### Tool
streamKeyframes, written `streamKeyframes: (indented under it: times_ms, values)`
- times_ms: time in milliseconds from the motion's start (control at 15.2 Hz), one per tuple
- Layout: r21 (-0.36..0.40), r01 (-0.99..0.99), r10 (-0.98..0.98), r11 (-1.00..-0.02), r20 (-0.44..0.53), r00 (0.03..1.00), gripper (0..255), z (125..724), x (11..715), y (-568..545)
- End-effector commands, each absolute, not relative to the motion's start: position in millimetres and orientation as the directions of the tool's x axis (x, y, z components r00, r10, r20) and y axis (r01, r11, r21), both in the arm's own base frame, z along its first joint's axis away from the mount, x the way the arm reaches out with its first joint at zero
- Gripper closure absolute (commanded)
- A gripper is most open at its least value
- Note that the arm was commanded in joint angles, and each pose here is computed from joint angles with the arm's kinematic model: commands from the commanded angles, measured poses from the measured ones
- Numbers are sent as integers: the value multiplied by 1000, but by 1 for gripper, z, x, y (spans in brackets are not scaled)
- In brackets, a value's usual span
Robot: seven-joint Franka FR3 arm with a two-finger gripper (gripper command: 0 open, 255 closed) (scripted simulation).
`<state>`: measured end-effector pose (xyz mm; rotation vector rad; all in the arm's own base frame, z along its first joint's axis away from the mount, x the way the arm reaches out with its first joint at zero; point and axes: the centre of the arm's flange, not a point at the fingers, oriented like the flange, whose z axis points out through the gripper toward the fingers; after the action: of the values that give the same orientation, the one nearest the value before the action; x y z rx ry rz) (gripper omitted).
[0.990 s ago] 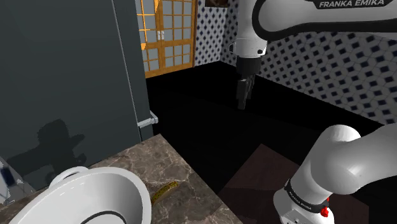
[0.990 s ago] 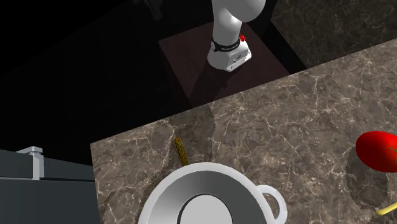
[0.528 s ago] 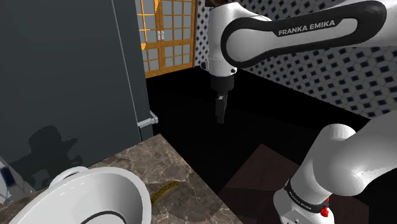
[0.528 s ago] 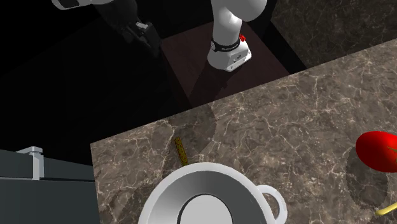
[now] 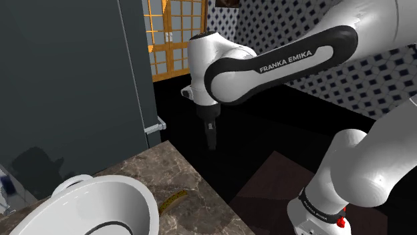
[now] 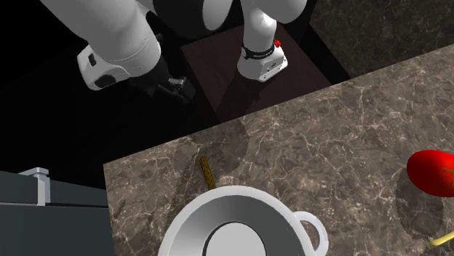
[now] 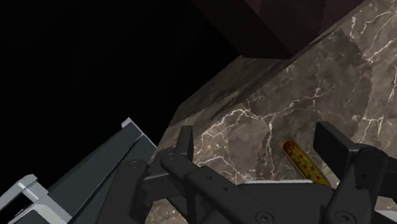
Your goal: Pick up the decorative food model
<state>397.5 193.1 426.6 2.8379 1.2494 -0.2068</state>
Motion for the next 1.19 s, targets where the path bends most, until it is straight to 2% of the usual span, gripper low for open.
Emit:
streamKeyframes:
  times_ms: [0, 990, 1122]
  values:
    - [-19, 786, 781, -618, -132, 610, 0, 410, 402, 218]
    - [13, 994, 985, -111, -132, 111, 0, 290, 376, 379]
    - [14, 995, 986, -101, -133, 102, 0, 283, 374, 382]
